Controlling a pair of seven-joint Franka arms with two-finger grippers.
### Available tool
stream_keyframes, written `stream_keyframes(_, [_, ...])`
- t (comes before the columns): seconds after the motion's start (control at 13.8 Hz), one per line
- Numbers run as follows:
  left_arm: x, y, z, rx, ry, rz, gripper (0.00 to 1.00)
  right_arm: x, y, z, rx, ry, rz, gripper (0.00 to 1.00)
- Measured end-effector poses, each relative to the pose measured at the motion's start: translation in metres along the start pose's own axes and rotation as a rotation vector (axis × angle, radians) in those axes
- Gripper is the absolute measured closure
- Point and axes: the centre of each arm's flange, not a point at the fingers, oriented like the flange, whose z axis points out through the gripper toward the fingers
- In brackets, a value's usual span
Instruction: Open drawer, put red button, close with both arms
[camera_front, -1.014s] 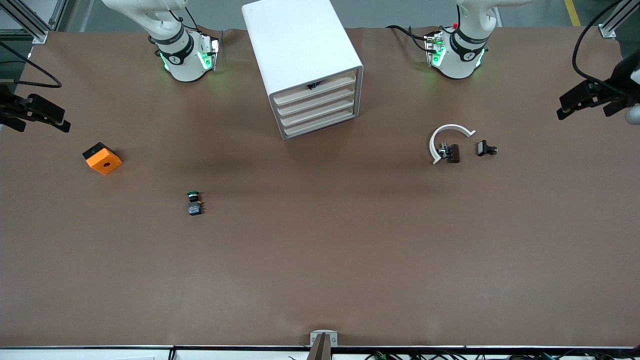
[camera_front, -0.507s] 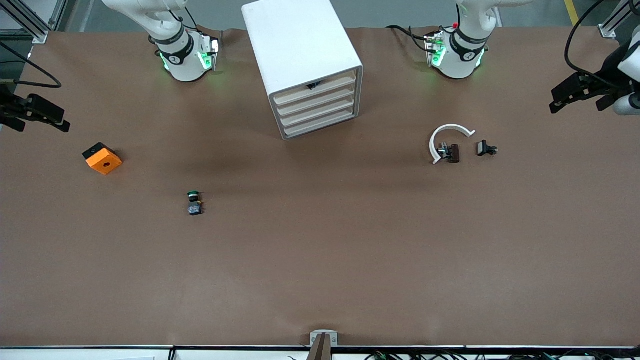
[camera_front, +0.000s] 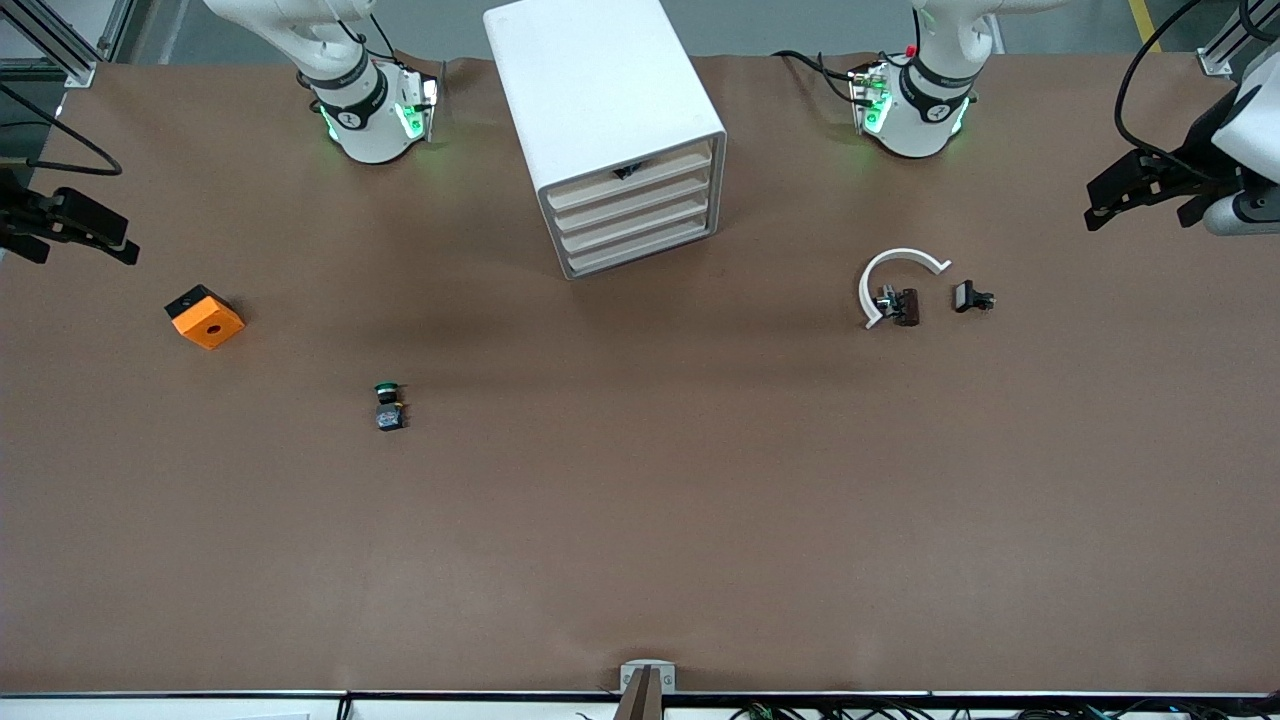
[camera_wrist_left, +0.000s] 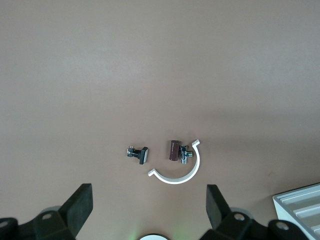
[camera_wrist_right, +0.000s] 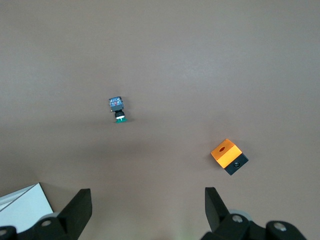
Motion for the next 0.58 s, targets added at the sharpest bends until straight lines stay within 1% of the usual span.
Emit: stream_keyframes(0.58, [0.0005,-0.0005,-0.0003,0.000,0.004,-0.001,0.00,0.0003,0.0002,-0.0003,-0.002,0.003,0.000,0.00])
